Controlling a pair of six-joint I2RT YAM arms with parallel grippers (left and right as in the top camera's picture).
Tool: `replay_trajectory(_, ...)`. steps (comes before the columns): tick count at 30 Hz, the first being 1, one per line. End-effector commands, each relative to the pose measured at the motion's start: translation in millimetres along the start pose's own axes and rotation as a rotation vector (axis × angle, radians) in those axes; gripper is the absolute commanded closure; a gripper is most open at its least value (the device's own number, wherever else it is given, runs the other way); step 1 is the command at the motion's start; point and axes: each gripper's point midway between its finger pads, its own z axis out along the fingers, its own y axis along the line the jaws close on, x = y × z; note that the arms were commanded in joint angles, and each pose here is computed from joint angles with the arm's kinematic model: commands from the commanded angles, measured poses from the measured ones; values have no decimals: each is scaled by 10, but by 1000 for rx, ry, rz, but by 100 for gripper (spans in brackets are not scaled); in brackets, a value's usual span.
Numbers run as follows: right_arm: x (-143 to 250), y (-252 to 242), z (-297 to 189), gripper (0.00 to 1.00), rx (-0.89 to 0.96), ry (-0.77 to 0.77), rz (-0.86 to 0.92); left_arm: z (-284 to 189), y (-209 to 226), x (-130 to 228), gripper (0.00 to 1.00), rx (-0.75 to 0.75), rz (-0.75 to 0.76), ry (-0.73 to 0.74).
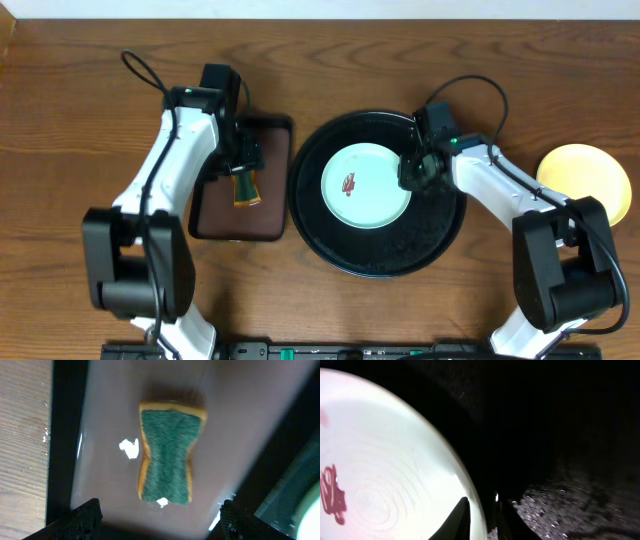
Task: Clean dirty plates on tray and stack at the side
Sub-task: 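Reach the left gripper to the sponge in the small tray and grasp it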
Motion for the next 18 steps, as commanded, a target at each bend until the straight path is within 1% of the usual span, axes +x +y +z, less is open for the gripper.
replay_trajectory(1, 108, -10, 53, 88, -29, 25, -10, 27, 179, -18, 23, -27, -43, 16)
replay_trajectory(2, 103, -38, 67, 94, -26, 18, -3, 16, 212, -25, 23, -27, -52, 15)
replay_trajectory(3, 94, -57, 71, 98, -25, 15, 2, 5, 243, -27, 23, -26, -61, 16)
replay_trajectory(6, 46, -156, 63, 99, -8, 3, 23, 0, 275, -4, 23, -9, -55, 34)
replay_trajectory(9, 25, -259, 51, 99, 12, 2, -25, 41, 208, 42, 24, 30, -39, 53)
replay_trajectory(11, 35, -334, 42, 99, 48, 6, -39, 129, 159, 66, 31, 42, -24, 53)
replay_trajectory(14, 36, -331, 26, 99, 49, 10, -80, 305, 116, 129, 41, 52, -13, 51)
replay_trajectory(15, 35, -328, 22, 99, 49, 11, -95, 369, 115, 134, 46, 55, -13, 43)
replay_trajectory(16, 42, -325, 23, 99, 49, 14, -109, 430, 114, 129, 58, 59, -13, 32)
replay_trajectory(17, 52, -325, 23, 99, 50, 17, -114, 478, 109, 118, 79, 64, -12, 19)
replay_trajectory(18, 58, -324, 23, 99, 50, 20, -115, 513, 104, 104, 92, 68, -11, 7)
